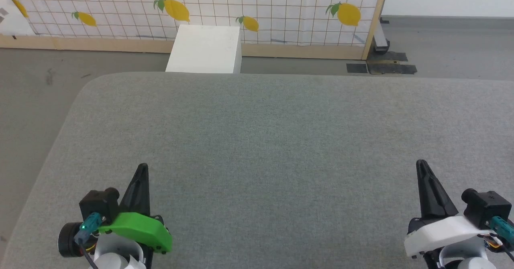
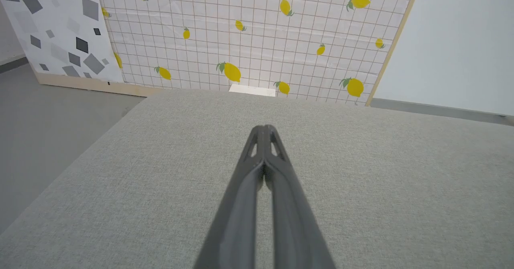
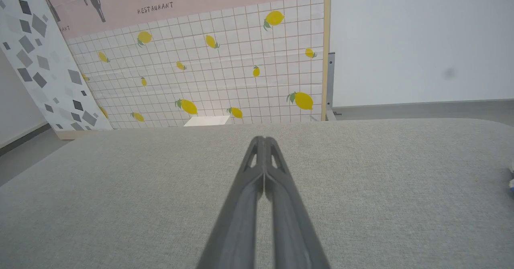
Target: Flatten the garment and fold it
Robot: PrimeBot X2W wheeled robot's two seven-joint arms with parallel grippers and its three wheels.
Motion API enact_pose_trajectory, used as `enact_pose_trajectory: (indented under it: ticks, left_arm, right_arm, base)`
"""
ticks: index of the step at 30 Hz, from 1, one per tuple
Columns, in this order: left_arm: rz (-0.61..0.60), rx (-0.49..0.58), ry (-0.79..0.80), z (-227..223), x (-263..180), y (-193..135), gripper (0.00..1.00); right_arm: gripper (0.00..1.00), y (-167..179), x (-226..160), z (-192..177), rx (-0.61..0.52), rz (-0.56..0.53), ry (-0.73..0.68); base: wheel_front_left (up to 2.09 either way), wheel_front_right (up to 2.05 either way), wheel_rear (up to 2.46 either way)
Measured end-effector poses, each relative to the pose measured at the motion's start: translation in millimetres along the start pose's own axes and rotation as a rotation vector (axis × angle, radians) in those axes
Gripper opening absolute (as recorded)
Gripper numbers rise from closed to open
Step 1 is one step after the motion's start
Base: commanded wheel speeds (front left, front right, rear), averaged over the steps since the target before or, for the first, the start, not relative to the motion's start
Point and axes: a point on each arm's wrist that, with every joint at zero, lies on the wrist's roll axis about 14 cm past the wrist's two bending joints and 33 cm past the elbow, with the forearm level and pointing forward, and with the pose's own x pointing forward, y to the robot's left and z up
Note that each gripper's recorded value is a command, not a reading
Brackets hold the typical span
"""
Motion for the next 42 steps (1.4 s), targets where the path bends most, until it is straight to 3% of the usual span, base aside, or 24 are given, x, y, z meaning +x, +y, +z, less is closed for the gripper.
enact_pose_trajectory:
  ticks: [42]
  left_arm:
    - [-0.02,0.05,-0.019,11.0,7.2,-13.6,0.0]
  right_arm:
    - [0.0,5.8,-1.6,0.5,-0.062,0.021,0.033]
  base:
    - [0.0,0.0,0.0]
